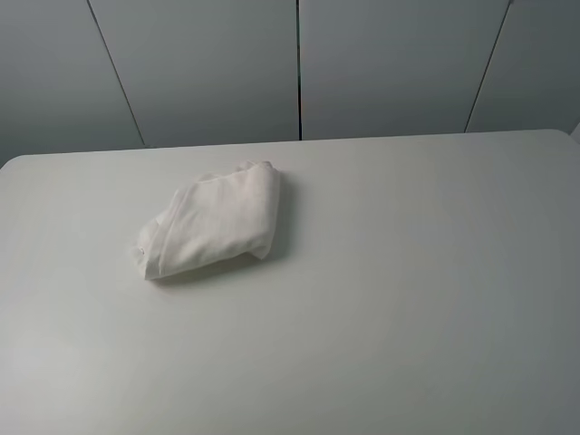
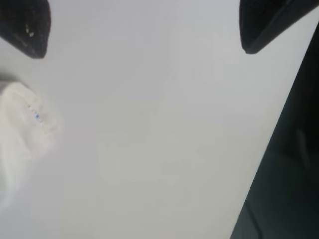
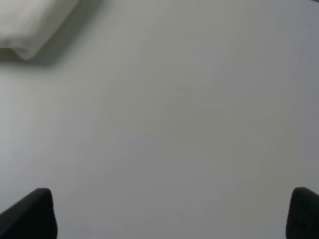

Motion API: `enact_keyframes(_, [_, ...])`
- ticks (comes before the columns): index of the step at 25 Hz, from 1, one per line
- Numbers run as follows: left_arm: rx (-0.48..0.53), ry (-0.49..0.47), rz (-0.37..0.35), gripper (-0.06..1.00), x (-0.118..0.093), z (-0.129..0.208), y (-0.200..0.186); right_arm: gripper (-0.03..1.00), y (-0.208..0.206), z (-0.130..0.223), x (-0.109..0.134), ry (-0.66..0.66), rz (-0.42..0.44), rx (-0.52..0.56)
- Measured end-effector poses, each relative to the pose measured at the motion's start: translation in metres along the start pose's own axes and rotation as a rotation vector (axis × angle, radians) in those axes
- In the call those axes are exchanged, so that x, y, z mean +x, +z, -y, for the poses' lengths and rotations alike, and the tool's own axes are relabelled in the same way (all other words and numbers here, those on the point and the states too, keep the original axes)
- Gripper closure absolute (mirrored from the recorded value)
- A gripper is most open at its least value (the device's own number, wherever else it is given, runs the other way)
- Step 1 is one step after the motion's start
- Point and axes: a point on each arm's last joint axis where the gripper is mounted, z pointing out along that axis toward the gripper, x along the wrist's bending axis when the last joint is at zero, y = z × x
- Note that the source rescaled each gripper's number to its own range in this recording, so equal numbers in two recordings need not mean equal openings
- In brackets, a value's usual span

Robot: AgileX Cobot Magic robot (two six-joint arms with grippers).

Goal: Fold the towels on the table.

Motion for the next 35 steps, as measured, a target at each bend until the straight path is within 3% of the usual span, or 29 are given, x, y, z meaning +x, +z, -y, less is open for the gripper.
enact_keyframes(7, [-0.086,-0.029,0.033,-0.04,-0.001,0.035,-0.016,-0.03,-0.011,0.042,0.0,-0.017,-0.057,-0.102])
enact_keyframes(16, [-0.082,-0.038,0.063,-0.04,-0.005,0.065,-0.004,-0.03,-0.008,0.082,-0.001,-0.084,-0.066,-0.2])
enact_keyframes(25, [-0.139,-0.015,0.081,-0.04,-0.007,0.064,0.003,-0.03,-0.002,0.084,0.008,-0.11,-0.161,-0.262])
enact_keyframes(35, [-0.146,-0.007,0.094,-0.04,-0.008,0.064,0.006,-0.03,-0.003,0.082,0.009,-0.118,-0.172,-0.282])
